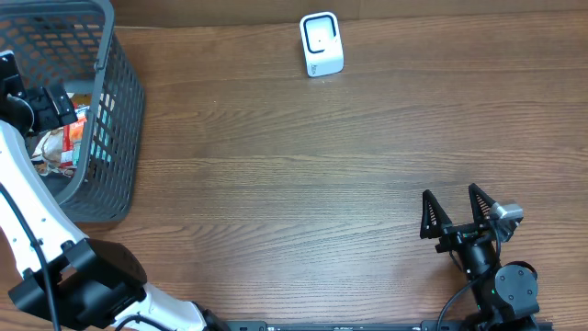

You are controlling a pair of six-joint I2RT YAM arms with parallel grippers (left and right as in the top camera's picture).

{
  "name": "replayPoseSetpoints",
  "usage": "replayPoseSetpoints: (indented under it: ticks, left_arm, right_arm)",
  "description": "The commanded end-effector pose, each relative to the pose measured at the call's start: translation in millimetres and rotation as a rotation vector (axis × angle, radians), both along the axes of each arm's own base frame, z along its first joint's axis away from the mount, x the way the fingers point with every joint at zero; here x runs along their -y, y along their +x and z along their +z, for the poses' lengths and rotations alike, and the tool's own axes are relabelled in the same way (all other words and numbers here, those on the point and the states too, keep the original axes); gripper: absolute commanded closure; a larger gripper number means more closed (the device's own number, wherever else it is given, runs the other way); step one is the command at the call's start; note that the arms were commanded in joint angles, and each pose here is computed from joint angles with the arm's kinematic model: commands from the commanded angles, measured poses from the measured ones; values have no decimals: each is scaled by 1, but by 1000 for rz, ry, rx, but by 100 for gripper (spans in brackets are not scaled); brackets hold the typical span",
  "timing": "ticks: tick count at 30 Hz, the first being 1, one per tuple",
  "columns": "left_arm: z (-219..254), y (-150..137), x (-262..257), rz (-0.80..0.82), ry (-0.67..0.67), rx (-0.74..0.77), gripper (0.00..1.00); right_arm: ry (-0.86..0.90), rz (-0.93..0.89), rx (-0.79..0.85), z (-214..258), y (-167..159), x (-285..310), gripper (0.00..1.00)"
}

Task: Scan the item barcode
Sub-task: 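Move the left gripper into the grey basket toward the Kleenex pack, then grasp the orange Kleenex tissue pack with the left gripper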

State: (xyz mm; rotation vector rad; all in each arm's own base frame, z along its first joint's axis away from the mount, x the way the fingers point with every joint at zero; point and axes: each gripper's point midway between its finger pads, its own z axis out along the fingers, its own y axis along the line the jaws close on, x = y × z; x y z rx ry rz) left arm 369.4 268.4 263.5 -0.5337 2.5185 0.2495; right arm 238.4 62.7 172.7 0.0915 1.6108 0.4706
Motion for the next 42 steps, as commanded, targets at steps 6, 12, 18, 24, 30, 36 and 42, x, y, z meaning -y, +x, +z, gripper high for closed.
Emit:
replayPoseSetpoints:
  ticks: [6, 12, 18, 24, 30, 36, 42]
  left_arm:
    - [-43, 11, 3, -124, -105, -61, 0]
    - [-88, 14, 1, -122, -186, -148, 0]
    - [-126, 21, 6, -168, -267, -191, 1]
    - [-151, 28, 9, -209, -315, -203, 0]
    - [-158, 32, 4, -206, -301, -202, 0]
    - [-160, 35, 2, -207, -290, -192, 0]
    - [-183, 33, 4, -207, -296, -199, 0]
  right_arm:
    - [-2, -4, 6, -2, 0, 1, 0]
    - [-2, -4, 6, -2, 0, 1, 0]
    - [-2, -4, 6, -2, 0, 1, 0]
    - [-2, -4, 6, -2, 0, 1, 0]
    - [-2, -4, 6, -2, 0, 1, 0]
    - [-2, -4, 6, -2, 0, 1, 0]
    - [-2, -4, 6, -2, 0, 1, 0]
